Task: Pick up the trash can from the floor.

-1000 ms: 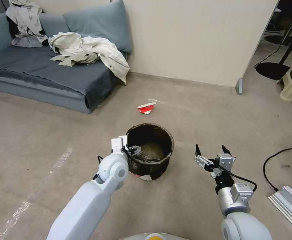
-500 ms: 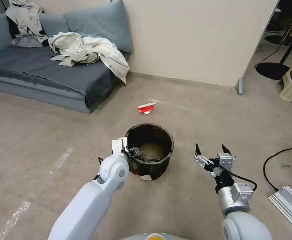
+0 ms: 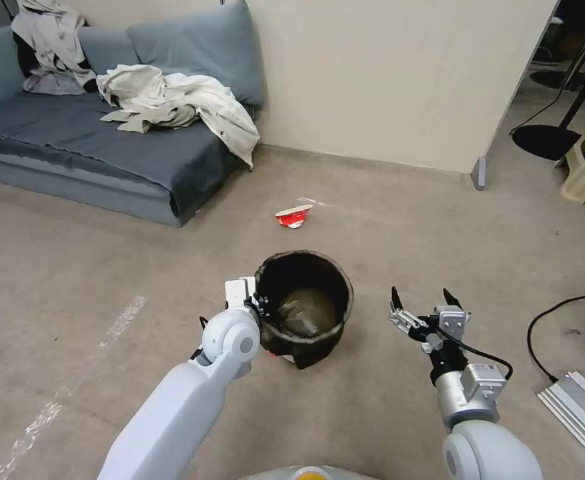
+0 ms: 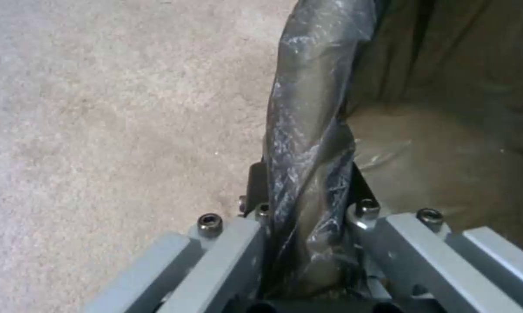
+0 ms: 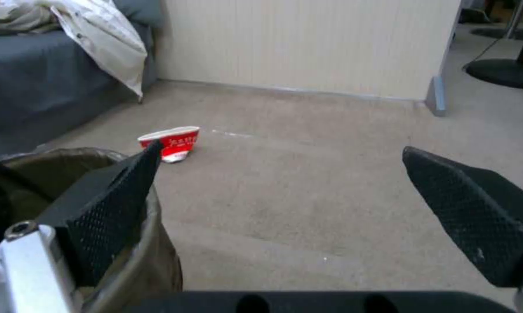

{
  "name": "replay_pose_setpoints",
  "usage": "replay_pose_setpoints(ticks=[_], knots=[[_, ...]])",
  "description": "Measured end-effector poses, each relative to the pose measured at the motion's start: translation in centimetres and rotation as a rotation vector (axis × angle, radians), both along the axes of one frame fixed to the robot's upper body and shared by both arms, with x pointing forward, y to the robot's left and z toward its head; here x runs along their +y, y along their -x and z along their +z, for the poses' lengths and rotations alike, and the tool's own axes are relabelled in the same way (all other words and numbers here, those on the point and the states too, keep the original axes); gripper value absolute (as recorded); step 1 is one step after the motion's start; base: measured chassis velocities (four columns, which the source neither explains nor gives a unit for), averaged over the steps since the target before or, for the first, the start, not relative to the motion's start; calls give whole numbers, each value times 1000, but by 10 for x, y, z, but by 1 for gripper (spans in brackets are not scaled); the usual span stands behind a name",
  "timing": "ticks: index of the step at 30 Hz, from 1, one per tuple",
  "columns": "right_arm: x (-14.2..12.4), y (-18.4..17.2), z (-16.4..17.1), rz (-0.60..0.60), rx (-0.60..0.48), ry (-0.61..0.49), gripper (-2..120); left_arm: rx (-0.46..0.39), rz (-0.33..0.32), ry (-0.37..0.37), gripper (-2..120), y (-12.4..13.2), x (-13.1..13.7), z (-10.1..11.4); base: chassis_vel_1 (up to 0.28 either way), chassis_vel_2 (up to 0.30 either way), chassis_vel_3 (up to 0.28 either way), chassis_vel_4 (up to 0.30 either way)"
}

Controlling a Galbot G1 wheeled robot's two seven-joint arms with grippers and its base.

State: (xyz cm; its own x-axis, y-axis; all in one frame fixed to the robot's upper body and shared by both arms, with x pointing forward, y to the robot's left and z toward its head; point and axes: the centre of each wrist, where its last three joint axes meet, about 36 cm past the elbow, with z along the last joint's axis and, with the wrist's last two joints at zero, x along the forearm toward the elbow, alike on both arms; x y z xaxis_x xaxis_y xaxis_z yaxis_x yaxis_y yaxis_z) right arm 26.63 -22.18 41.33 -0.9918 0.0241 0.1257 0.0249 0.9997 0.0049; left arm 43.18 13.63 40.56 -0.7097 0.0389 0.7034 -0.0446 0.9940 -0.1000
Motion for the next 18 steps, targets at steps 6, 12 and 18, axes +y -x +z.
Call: replay_pose_setpoints(ticks=[6,12,18], knots=[[-1,-1,-1,0,1,-1,100,-8,1,-7,1,1,-2,-2,0,0,0,0],[-1,-2,-1,0,0,-2,100,-82,-19,-31,1,5,-2,0,0,0,0,0],[-3,-3,-1,0,-1,-2,100,-195,-77,7,0,16,2,12,0,0,0,0]])
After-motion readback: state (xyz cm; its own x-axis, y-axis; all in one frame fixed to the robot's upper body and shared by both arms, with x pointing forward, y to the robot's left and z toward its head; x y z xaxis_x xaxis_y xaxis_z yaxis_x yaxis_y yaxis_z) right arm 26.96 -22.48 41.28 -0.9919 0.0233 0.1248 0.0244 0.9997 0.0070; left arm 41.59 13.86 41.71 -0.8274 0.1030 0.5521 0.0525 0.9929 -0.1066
